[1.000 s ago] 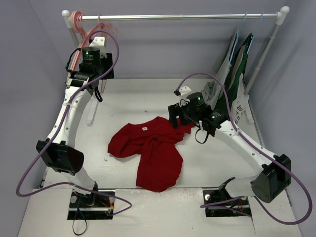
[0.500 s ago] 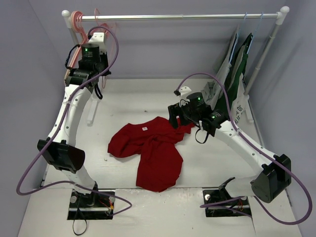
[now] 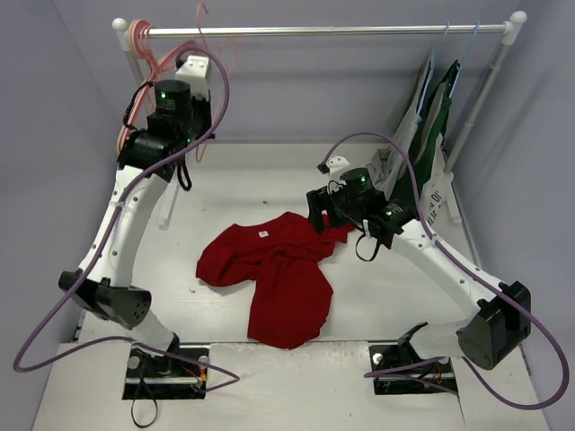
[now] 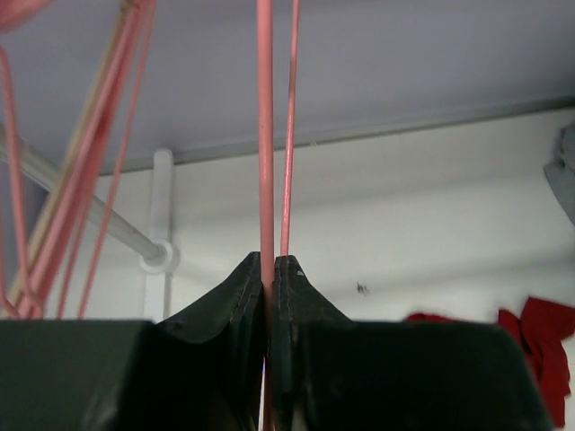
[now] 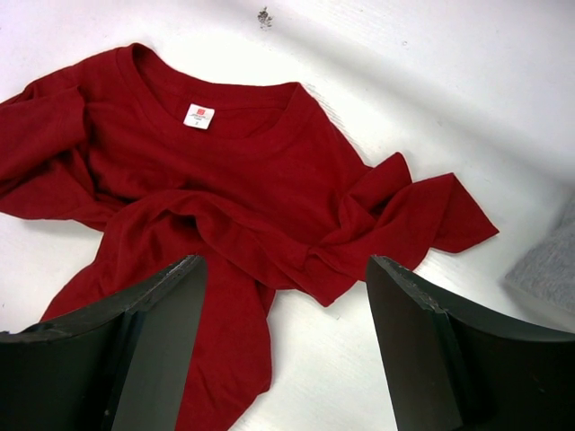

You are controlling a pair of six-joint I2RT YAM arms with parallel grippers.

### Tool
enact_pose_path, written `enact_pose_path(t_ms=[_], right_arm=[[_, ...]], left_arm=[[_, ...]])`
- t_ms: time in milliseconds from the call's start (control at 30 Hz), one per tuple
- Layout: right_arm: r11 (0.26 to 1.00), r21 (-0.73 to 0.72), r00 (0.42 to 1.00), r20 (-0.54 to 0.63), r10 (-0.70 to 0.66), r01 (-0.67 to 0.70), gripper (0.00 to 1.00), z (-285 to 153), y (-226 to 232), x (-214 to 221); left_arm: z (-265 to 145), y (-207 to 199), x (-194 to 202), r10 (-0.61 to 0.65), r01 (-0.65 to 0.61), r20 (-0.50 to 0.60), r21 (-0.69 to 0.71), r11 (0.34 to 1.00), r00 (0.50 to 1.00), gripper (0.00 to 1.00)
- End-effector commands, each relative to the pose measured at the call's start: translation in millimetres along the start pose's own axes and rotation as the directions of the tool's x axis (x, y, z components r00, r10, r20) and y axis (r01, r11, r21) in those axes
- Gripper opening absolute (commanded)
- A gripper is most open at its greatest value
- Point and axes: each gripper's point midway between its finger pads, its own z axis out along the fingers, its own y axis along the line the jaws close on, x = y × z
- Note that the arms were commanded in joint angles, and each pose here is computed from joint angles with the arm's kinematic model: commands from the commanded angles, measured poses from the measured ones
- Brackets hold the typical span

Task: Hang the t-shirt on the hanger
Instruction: Pick up the hanger from the clothesline, then place the T-shirt on the hanger.

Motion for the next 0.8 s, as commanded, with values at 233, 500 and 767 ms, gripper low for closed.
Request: enact_pose_path(t_ms=[233,500,767], right_arm=[[0.999,0.040,0.996,0.087,0.002,-0.006,0.72,-17,-5,-17],[0.996,0.032,0.996,0.009,0.084,-0.085,0.54,11,3,14],[0.967,0.163,0.979,-0.018,0.202,-0.197,0.45,65,-6,-2]], left_arm=[[-89,-25,27,-0.004,-0.001,0.039,0.136,0.991,0.999,0.00],[-132,-43,160,0.082,-0.007,-0.233,0.308,0.951,0.969,0.00],[-147,-47,255,0.126,0.033,-0.399,0.368,0.929,0.908,0.00]])
